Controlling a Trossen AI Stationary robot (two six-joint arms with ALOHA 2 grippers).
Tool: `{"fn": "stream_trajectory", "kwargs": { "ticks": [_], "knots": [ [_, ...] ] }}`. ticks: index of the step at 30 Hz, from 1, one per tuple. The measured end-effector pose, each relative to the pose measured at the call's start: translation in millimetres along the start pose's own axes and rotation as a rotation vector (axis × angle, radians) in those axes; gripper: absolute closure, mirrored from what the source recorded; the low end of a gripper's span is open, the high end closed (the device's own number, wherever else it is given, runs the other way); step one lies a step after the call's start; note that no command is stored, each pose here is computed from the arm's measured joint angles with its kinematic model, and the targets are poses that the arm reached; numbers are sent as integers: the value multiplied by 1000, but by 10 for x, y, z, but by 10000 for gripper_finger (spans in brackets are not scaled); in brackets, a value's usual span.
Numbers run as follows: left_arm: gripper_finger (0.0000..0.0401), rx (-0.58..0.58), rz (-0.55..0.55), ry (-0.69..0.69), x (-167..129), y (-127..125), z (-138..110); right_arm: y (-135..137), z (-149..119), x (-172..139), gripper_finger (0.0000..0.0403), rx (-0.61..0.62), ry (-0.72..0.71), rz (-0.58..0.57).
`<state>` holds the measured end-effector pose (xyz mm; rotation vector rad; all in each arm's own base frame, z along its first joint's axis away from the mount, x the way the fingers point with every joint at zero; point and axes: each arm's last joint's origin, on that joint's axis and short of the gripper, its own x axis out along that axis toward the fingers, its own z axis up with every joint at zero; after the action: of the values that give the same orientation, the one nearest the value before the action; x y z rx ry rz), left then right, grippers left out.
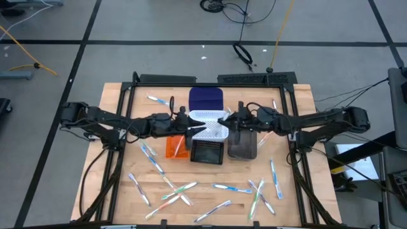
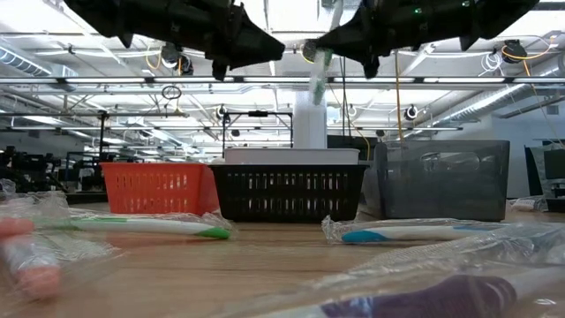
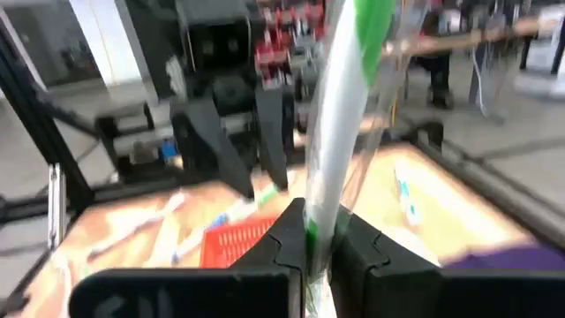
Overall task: Pick & Place Toothbrushes
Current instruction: Put the green toothbrush into the black bin
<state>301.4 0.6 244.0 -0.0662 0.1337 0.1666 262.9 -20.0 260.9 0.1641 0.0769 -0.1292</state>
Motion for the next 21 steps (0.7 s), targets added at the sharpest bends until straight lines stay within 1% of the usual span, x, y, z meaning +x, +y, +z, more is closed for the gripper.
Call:
{"fn": "stream_trajectory", "kwargs": {
  "ticks": [2,9,16,21],
  "knots": [
    [314,2,3,37,-8,3,-30,-2,5,-55,390,20,35,-6],
    [313,12,8,103,-12,9,-94,-12,21,-290,390,113,158,-37],
    [313,14,10,114,-14,10,-104,-32,-40,-487,390,238,301,-91],
    [313,14,10,115,-14,10,-105,-55,-154,-578,390,320,437,-154]
  ]
}}
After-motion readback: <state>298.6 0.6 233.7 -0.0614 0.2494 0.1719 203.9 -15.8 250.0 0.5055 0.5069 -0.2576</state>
